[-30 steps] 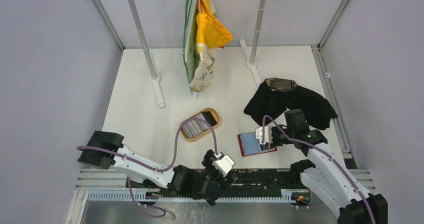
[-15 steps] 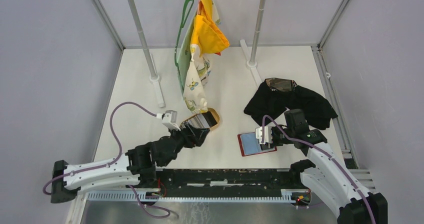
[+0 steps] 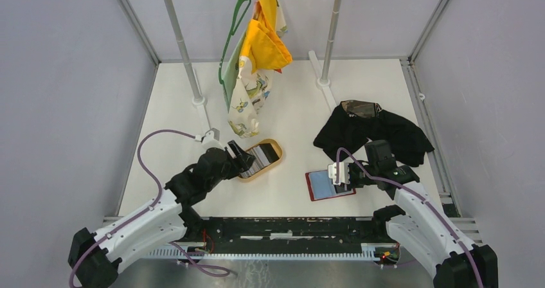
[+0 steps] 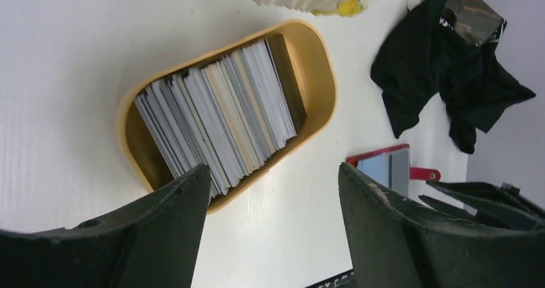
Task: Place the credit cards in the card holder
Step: Pick up the credit card from the storage box.
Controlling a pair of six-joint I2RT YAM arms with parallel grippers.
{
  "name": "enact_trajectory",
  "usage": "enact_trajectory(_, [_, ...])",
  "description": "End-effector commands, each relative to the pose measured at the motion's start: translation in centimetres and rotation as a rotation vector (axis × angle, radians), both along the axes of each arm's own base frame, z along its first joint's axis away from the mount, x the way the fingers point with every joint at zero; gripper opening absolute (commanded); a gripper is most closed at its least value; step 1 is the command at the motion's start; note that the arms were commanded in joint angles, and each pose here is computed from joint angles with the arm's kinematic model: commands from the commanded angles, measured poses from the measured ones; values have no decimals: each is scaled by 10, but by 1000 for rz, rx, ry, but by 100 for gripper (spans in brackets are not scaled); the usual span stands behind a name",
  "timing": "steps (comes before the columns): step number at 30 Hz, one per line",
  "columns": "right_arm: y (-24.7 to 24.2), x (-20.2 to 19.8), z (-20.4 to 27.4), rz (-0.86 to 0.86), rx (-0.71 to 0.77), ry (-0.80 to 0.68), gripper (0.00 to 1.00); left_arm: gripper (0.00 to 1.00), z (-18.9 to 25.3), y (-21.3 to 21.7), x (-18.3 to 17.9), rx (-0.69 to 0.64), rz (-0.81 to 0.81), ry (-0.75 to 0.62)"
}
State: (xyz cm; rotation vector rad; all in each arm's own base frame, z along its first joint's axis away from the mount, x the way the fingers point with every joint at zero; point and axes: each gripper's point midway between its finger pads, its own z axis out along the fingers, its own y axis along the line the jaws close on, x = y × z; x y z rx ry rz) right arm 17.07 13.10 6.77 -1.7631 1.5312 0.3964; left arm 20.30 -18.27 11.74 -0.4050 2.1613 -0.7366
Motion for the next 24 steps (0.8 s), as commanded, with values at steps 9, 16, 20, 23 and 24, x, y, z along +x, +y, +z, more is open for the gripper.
enact_trajectory(9, [4, 8, 10, 3, 20, -27, 32, 79, 10, 18, 9, -30, 66, 74])
enact_trajectory(16, [4, 8, 9, 0, 17, -24, 32, 80, 7, 12, 12, -59, 60, 70])
enact_trajectory(20, [3, 8, 8, 0, 15, -23, 32, 79, 0, 11, 14, -69, 68, 85])
enact_trajectory(23, [3, 8, 8, -1, 16, -22, 32, 79, -2, 14, 15, -56, 89, 94])
enact_trajectory(24, [3, 8, 8, -2, 15, -22, 32, 79, -3, 16, 16, -49, 102, 97])
